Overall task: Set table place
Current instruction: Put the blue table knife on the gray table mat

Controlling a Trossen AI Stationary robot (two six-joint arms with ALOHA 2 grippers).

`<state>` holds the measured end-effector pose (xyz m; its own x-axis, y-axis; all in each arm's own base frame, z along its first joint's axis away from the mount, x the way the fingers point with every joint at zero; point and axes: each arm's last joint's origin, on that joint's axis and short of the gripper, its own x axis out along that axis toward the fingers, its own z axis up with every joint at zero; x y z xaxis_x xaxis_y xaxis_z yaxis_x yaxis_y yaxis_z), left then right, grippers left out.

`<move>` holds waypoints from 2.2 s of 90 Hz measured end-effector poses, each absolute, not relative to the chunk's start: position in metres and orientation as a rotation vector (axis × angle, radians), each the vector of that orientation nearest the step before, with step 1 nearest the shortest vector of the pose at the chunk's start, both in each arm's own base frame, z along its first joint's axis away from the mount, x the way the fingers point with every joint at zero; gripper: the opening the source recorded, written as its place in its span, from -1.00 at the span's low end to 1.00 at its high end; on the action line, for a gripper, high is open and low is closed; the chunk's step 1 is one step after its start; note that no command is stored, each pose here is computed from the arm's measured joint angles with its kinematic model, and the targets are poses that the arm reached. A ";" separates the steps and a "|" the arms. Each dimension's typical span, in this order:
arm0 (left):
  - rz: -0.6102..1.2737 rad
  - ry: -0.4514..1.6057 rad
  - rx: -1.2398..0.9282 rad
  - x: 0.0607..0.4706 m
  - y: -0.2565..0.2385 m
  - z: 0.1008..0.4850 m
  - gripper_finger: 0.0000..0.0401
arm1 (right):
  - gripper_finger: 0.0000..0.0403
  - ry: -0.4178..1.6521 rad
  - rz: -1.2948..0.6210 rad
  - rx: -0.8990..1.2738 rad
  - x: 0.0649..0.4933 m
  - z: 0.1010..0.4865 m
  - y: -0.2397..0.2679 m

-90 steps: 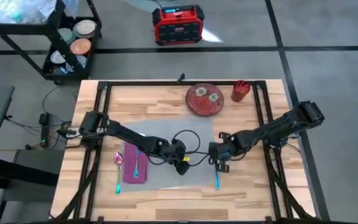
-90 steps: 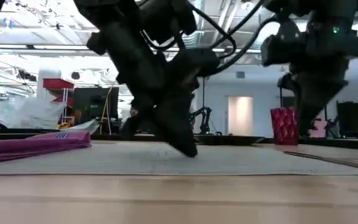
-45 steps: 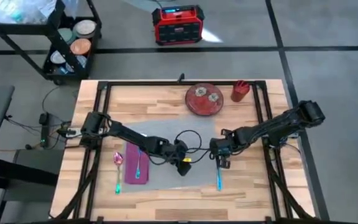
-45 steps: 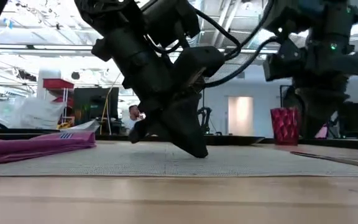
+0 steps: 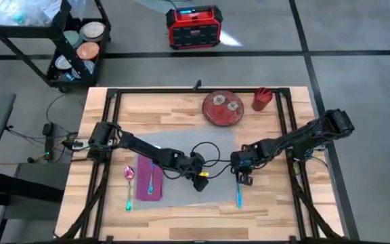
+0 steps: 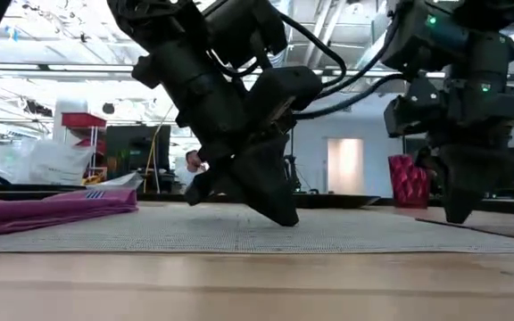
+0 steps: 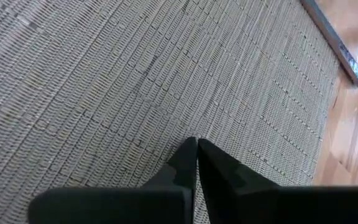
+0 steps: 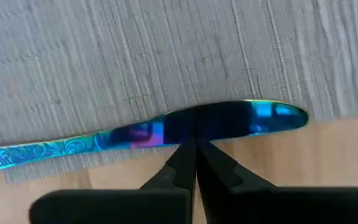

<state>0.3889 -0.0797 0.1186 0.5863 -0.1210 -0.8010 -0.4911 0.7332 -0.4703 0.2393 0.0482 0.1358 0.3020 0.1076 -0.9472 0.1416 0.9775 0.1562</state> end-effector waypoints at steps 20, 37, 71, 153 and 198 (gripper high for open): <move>0.235 0.934 -0.742 0.389 -0.080 0.119 -1.00 | -1.00 1.214 -0.025 0.213 0.251 0.144 0.027; 0.239 0.927 -0.756 0.390 -0.080 0.119 -1.00 | -1.00 1.106 -0.055 0.211 0.264 0.152 0.000; 0.240 0.928 -0.763 0.390 -0.079 0.119 -1.00 | -1.00 1.273 0.045 0.219 0.247 0.152 0.021; 0.221 0.942 -0.762 0.391 -0.072 0.118 -1.00 | -1.00 1.143 0.202 0.238 0.257 0.135 0.020; 0.216 0.950 -0.750 0.391 -0.067 0.118 -1.00 | -1.00 1.161 0.221 0.243 0.268 0.122 -0.007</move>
<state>0.3913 -0.0672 0.1180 0.5824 -0.1479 -0.7994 -0.4795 0.7316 -0.4847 0.2676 -0.0074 0.1221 0.3827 0.2960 -0.8752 -0.0461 0.9522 0.3019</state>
